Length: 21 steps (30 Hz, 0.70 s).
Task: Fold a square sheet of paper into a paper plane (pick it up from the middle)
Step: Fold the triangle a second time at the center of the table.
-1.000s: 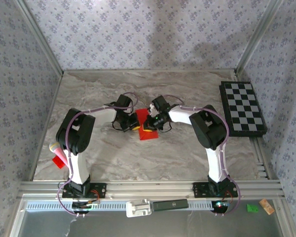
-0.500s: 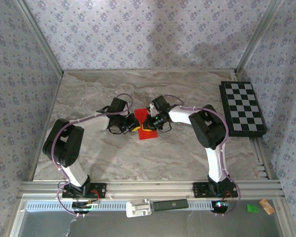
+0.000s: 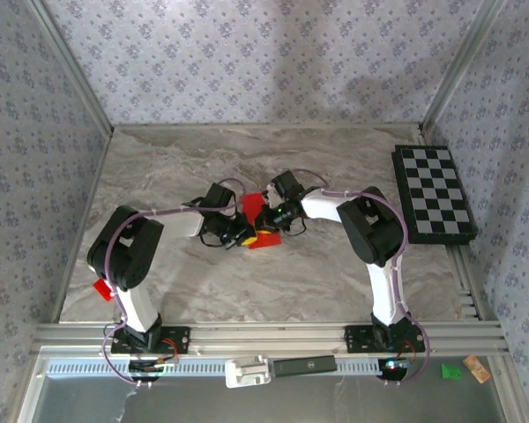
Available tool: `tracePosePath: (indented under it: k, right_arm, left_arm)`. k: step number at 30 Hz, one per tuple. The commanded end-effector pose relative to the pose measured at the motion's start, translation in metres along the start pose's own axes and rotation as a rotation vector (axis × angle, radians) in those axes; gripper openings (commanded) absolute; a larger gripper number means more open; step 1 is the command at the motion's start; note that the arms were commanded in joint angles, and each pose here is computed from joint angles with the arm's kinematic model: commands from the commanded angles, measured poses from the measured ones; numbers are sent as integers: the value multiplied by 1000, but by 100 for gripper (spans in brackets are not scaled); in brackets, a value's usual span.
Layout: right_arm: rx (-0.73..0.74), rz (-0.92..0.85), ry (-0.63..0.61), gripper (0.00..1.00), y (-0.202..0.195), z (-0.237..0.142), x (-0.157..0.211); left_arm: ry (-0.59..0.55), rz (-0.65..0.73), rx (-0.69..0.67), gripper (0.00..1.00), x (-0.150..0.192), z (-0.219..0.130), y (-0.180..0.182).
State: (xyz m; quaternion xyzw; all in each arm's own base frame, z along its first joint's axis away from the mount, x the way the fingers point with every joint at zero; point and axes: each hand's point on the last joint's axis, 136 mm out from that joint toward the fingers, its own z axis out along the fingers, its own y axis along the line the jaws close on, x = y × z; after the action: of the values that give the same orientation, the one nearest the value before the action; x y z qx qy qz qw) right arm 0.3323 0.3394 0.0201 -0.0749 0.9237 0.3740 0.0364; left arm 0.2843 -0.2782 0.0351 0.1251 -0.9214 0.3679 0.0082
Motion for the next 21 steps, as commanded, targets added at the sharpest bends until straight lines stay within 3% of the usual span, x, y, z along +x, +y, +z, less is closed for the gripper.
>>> tracePosePath:
  k: [1,10,21]
  right_arm:
    - [171,97,53,0,-58,19,24]
    - [175,106,54,0,-61,19,24]
    - [189,117,58,0,-65,18,26]
  left_arm:
    - [16,1,-13,8,4,5,6]
    - [44,-13,-81,7,11,13,28]
    - [131,-16,-258,4,55,6,78]
